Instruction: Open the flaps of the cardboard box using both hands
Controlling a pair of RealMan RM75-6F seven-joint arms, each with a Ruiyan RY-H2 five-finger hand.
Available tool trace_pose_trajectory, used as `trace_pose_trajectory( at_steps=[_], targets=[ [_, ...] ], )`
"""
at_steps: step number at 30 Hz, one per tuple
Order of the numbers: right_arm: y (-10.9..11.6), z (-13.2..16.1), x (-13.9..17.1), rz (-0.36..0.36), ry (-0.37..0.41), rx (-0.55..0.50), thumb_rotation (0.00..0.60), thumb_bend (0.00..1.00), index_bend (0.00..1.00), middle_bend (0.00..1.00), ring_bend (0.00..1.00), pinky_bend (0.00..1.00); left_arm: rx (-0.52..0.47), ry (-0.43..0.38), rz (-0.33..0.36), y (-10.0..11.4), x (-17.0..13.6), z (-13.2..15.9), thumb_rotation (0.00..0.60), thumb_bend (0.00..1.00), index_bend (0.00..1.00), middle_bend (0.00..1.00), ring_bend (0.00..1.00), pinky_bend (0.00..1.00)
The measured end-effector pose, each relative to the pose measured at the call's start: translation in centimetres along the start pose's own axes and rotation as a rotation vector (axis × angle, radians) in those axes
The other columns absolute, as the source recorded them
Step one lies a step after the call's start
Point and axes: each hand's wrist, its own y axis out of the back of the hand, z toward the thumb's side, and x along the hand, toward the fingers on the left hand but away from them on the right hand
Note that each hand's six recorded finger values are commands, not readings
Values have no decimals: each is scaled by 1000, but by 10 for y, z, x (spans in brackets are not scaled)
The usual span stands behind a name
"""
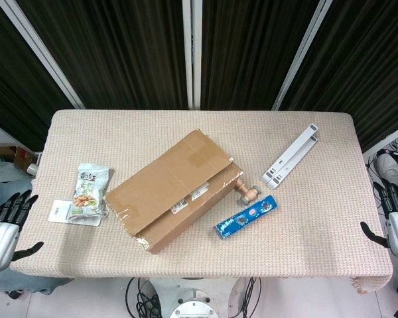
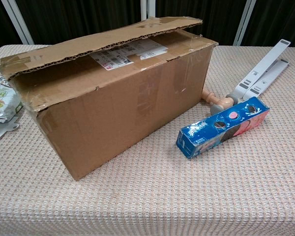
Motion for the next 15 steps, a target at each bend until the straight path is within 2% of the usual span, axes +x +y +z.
trace_pose_trajectory(
  at_steps=[8, 15],
  targets=[
    [-1, -3, 0, 1, -6, 0, 600, 176, 0, 0, 0, 0, 2, 12, -1, -1, -2, -1, 600, 30, 0, 22, 44, 178],
    [-2, -14, 4, 4, -35, 7, 600, 176, 0, 0, 0, 0, -39, -3, 21, 6, -4, 4, 600, 28, 0, 22, 44, 178]
  ],
)
